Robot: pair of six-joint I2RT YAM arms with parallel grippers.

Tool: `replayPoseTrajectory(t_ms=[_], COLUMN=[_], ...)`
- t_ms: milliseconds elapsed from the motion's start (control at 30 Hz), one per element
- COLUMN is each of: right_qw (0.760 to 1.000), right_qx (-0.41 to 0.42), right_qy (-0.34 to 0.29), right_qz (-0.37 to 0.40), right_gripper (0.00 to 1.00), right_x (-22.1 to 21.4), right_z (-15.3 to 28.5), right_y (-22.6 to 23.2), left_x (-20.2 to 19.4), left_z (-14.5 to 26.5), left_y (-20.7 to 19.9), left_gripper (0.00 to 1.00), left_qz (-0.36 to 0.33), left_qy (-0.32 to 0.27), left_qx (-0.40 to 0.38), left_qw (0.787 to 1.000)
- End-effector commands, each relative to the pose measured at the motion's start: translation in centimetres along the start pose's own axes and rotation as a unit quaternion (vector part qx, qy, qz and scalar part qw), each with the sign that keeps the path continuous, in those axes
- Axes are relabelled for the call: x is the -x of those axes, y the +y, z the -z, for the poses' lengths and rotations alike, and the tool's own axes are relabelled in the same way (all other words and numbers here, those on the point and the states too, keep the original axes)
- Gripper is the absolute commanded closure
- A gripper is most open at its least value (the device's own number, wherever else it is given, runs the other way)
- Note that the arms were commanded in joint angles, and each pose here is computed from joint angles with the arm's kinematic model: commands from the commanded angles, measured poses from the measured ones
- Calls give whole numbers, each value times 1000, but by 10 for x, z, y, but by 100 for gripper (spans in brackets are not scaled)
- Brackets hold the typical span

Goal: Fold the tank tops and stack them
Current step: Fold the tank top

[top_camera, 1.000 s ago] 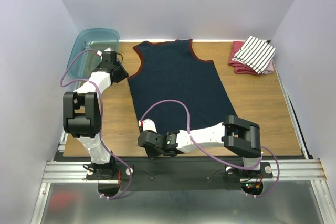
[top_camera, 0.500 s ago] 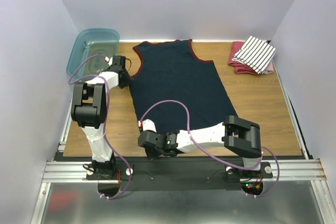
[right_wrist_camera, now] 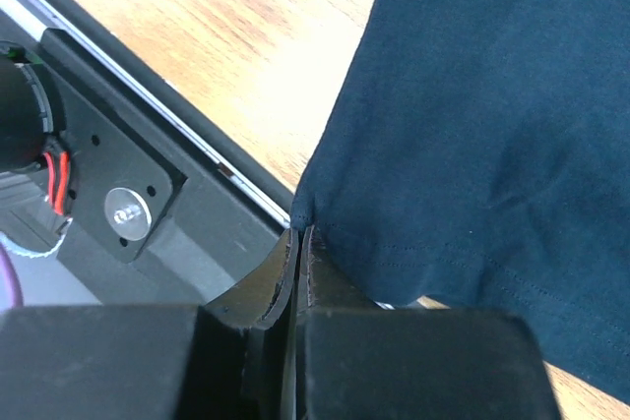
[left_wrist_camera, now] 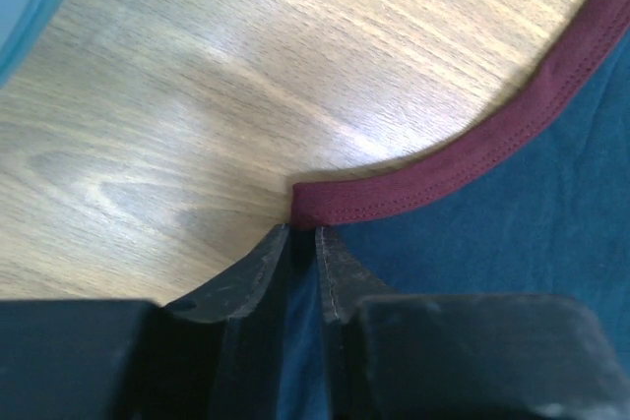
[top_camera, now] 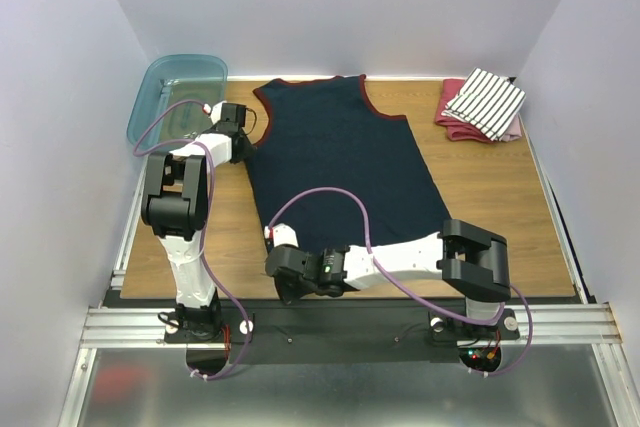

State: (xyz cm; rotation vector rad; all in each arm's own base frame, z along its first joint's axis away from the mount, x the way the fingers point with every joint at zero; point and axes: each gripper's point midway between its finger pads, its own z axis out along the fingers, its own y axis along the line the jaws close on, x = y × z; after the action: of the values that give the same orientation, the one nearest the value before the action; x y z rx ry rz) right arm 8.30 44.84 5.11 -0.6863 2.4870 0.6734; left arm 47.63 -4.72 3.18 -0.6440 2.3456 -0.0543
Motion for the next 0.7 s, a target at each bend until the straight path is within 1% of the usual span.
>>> replayPoseTrajectory(t_ms=[0,67,100,133,167,200,233,367,500,567,667], right_qw=[999,999,999,998,998,998,998,996,993,992,992], right_qx=[39,44,47,55,58,67,68,88,117,127,124], right_qy=[-15,-13,-13,-10,-8,-5,-5,3,10,-1,-9], right_qz=[-8,-8,-8,-8,-8,-7,-7,-7,-9,-13,-23], right_gripper=[100,100,100,100,100,100,100,100,100,100,100], right_x=[9,10,11,11,11,12,13,16,21,31,38], right_z=[19,20,20,21,21,22,21,19,18,26,32], right_y=[21,23,25,29,31,36,37,51,72,78,70], left_x=[23,32,36,45,53,64,65,93,107,116,121], left_z=[2,7,10,16,21,30,31,53,66,73,78], left_y=[0,1,2,1,1,-1,1,-2,-2,-7,-14], left_gripper=[85,92,92,97,100,100,100,100,100,100,100], left_qz=[2,2,4,7,9,10,10,17,18,21,24], left_qy=[-36,-50,-58,-69,-79,-95,-97,-133,-144,-151,-152], left_qx=[20,26,30,31,32,33,38,40,48,41,28], left_qw=[999,998,998,997,996,995,995,990,988,987,988])
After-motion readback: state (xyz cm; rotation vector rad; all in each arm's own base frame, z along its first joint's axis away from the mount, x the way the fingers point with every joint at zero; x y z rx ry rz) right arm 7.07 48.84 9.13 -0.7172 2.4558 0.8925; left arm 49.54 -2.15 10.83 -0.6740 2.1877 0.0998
